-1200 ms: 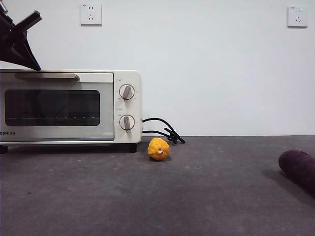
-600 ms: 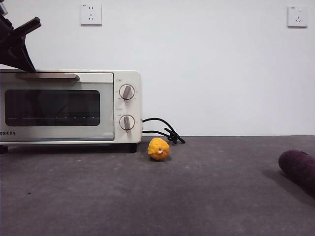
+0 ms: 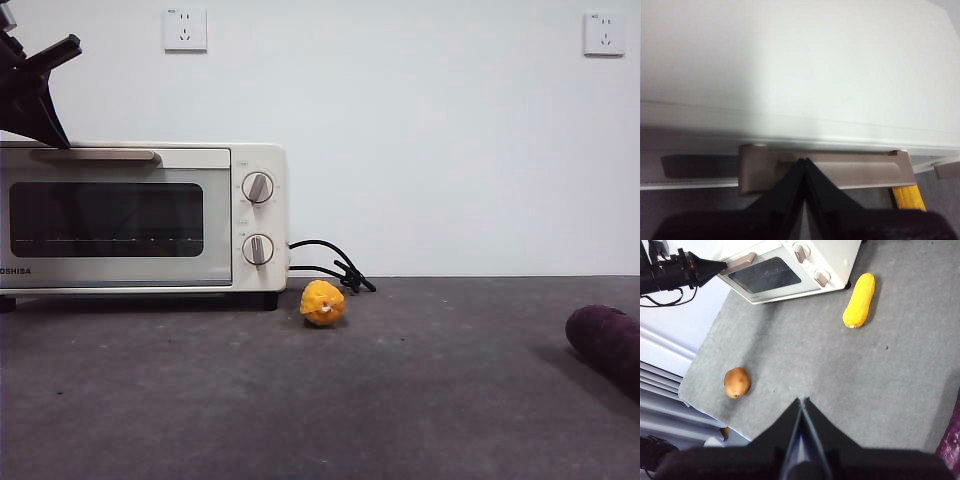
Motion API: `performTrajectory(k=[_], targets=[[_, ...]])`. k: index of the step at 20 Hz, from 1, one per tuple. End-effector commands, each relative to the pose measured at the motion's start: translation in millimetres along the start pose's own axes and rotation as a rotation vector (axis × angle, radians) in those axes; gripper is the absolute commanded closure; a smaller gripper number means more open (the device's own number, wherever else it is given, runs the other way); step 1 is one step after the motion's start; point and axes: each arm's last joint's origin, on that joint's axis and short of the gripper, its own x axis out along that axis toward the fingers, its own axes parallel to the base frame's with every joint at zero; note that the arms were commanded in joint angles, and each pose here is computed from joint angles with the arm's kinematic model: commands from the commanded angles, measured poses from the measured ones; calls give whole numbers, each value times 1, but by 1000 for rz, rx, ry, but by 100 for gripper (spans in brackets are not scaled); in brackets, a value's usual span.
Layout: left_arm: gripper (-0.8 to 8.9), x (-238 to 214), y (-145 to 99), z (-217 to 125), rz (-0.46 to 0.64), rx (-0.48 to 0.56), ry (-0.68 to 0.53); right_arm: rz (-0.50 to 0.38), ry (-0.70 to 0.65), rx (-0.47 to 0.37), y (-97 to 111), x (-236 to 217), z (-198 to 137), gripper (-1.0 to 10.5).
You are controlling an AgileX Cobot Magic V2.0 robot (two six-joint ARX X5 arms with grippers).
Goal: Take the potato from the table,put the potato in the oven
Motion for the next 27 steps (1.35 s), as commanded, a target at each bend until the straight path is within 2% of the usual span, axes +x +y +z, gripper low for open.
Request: performTrajectory(k=[1, 14, 22, 27], targets=[[819, 6, 6, -10, 29, -9, 76, 7, -2, -5, 1, -1, 0, 946], [819, 6, 5, -24, 63, 9, 204, 15, -52, -50, 13, -15, -7, 946], [819, 9, -2, -33, 145, 95, 273, 15, -53, -49, 20, -23, -16, 946], [819, 11, -10, -37, 140, 127, 298, 4, -55, -49, 21, -26, -19, 946]])
